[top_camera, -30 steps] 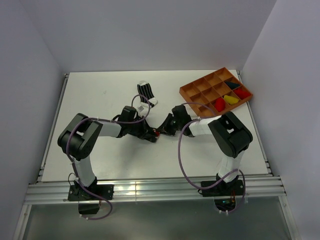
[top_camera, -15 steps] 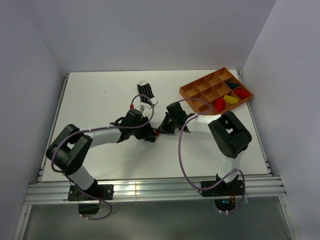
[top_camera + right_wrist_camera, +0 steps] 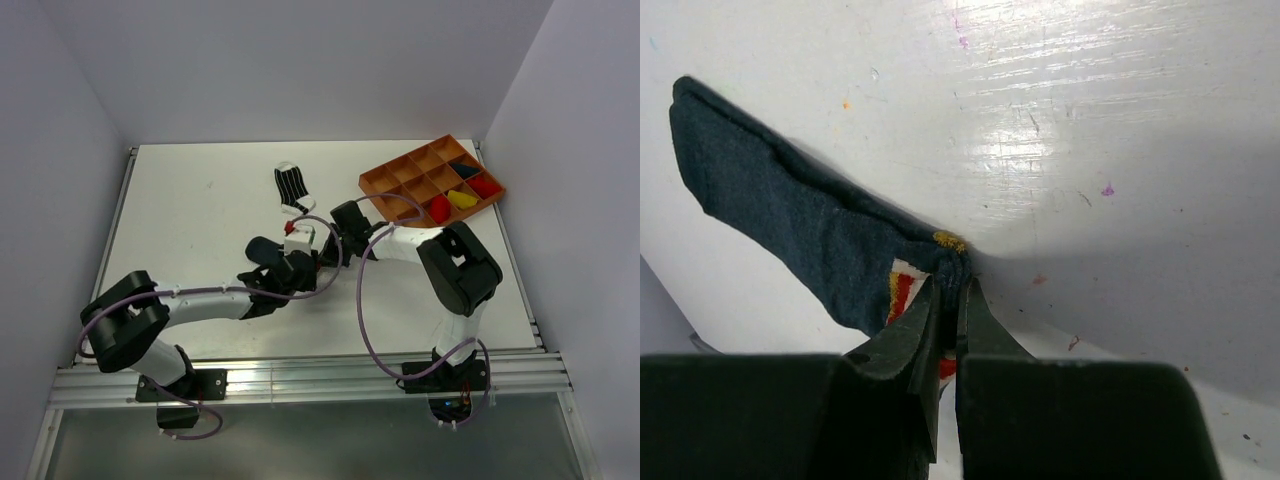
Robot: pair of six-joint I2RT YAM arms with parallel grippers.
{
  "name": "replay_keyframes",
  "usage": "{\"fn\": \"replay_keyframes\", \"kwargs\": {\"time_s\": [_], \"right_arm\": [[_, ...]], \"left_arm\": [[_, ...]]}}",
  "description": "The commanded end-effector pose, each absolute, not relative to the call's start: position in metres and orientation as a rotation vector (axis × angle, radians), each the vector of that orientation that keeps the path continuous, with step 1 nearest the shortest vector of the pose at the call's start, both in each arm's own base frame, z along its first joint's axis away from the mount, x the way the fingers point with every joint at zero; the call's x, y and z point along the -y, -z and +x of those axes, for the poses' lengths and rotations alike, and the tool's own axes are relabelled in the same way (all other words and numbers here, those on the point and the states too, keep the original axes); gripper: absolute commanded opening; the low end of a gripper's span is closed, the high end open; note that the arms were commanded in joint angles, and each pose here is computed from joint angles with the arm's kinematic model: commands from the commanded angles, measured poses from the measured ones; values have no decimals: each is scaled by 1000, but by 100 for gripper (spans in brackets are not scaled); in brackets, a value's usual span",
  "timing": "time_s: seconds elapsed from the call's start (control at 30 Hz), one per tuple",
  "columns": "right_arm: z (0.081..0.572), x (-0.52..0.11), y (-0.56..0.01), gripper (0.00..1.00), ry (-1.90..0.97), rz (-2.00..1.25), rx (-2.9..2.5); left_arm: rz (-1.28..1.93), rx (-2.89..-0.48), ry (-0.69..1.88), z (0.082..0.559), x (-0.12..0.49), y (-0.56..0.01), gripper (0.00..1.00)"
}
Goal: Roll the socks
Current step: Roll the sock at the center of the board.
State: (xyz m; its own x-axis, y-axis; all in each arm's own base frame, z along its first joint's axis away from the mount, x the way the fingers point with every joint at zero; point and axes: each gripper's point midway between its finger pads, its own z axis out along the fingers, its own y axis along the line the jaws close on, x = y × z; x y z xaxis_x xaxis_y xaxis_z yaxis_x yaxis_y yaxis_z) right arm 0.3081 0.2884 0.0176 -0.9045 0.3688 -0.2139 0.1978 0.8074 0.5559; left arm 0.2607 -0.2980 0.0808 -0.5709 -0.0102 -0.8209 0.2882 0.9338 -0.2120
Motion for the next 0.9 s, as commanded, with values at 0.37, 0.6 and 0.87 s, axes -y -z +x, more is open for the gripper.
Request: {"fn": "replay_keyframes", "kwargs": {"time_s": [0.37, 0.6, 0.87], "right_arm": [[310, -289, -14, 0, -727, 408, -2704], [309, -290, -15, 0, -739, 405, -2707], [307, -294, -14, 0, -767, 402, -2715]], "left_arm": [[404, -2072, 192, 258, 316, -55, 46], [440, -2048, 78, 262, 315, -48, 44], [463, -1989, 85, 263, 325, -72, 45]]}}
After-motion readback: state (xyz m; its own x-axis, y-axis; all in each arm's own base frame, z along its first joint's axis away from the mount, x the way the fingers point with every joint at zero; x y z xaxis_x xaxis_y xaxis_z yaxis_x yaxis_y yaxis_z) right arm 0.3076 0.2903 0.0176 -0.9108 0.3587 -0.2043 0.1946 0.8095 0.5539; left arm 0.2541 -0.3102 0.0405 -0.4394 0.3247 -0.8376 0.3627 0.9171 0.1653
